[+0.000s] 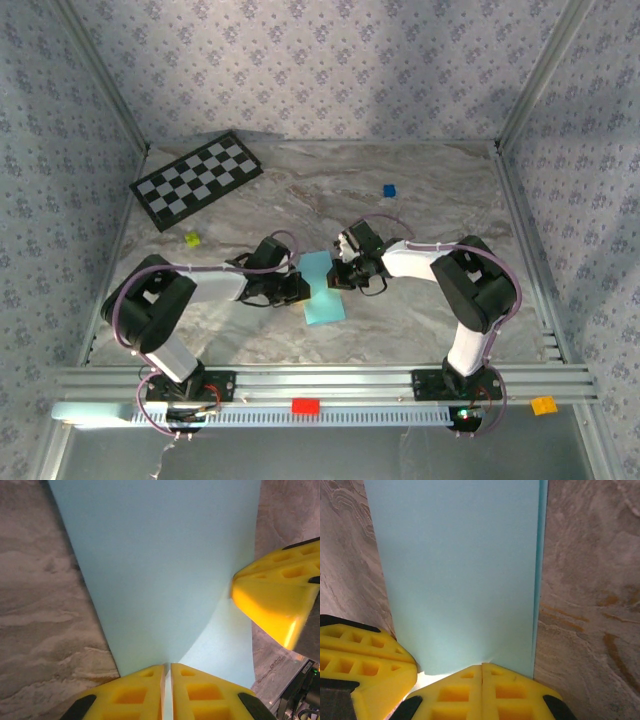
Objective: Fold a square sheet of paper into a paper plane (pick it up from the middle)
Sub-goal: First fold the square sheet of paper in half at the center of the table.
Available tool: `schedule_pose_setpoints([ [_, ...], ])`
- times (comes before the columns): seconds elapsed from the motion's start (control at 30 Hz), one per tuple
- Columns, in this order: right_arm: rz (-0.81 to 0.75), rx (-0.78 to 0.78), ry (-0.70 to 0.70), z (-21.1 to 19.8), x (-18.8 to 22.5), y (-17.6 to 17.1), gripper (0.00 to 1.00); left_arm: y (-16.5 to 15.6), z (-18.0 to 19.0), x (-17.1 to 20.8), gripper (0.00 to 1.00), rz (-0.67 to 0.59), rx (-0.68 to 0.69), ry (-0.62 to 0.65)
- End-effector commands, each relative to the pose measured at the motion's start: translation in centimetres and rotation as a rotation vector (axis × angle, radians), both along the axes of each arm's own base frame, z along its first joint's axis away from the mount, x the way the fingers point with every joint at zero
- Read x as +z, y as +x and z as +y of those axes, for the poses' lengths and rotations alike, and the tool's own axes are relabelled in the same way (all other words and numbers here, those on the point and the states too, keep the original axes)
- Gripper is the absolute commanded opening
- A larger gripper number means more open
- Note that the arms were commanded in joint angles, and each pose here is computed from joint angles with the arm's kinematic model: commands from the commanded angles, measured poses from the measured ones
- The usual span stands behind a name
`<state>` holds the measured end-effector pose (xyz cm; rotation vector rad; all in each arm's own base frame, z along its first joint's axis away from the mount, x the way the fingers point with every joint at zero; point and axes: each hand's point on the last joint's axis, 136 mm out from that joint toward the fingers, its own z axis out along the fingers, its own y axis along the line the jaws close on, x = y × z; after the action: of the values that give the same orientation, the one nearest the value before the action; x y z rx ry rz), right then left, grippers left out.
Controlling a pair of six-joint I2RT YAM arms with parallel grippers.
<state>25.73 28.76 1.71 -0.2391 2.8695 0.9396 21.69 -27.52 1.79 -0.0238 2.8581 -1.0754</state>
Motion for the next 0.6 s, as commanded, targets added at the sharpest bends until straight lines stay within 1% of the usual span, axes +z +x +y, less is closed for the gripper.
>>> schedule_pose_setpoints([
  [0.0,0.142,-0.039,-0.248,-5.0,-4.7,-3.5,0.0,-0.3,0.2,0.9,0.13,-0.012,-0.007,0.017],
  [0.13,0.141,-0.041,-0.246,-5.0,-4.6,-3.5,0.0,-0.1,-0.1,3.9,0.14,-0.054,-0.017,-0.023],
  [0.2,0.14,-0.043,-0.248,-5.0,-4.6,-3.5,0.0,-0.8,-0.5,4.8,0.14,-0.057,-0.032,-0.056],
  [0.33,0.141,-0.044,-0.251,-5.1,-4.6,-3.5,0.0,-2.4,-1.5,4.8,0.13,-0.027,-0.062,-0.107],
  [0.57,0.143,-0.045,-0.25,-5.0,-4.7,-3.6,0.0,-4.2,-2.5,2.8,0.13,-0.005,-0.081,-0.095],
])
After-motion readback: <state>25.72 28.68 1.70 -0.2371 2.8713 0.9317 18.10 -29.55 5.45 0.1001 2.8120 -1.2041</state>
